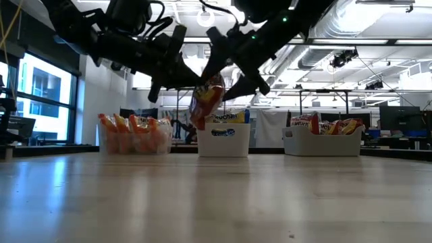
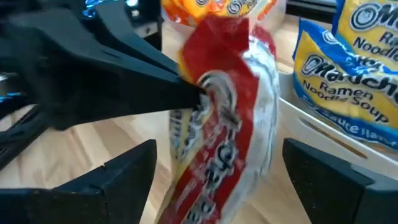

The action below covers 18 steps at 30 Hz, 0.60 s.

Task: Sort Maruchan noodles
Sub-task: Put the red noodle pack into the gray bin

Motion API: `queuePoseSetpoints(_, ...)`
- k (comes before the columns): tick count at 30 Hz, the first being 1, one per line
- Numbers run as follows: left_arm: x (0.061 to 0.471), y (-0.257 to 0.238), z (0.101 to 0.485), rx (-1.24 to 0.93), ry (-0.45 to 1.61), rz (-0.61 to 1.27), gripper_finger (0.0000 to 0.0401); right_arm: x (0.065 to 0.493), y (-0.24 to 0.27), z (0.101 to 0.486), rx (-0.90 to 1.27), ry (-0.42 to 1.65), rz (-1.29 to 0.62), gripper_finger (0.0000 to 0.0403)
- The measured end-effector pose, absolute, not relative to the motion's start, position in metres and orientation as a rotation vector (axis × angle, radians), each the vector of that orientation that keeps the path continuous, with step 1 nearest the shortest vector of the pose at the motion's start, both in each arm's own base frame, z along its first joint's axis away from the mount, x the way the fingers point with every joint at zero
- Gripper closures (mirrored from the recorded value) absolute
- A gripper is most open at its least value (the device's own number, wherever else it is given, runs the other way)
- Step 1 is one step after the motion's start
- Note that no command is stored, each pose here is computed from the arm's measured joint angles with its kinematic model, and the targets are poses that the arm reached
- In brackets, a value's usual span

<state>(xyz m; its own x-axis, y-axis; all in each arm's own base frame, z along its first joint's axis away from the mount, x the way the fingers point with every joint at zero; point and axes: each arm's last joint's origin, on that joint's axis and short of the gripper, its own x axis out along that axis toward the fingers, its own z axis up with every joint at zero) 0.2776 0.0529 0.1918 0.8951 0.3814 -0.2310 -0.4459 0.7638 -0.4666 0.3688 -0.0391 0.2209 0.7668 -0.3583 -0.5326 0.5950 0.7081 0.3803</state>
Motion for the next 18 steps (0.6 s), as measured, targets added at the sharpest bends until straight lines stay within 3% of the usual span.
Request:
queuePoseSetpoints(9, 0.2787, 0.0526, 0.1958, -0.543, 0.087, 0.421, 0.0401, 0.3728, -0.0442, 0.2132, 0.573, 0.436, -0.636, 0.0100)
queuePoseSetpoints(13, 0.2790, 0.0527, 0.1971, -0.535, 0.079, 0.407, 0.0401, 0.3732, -0.0421, 0.2139, 0.538, 0.431, -0.641, 0.0159)
queuePoseSetpoints(18, 0.2789, 0.0537, 0.1977, -0.534, 0.072, 0.407, 0.0401, 0.3735, -0.0420, 0.2143, 0.501, 0.437, -0.631, 0.0264)
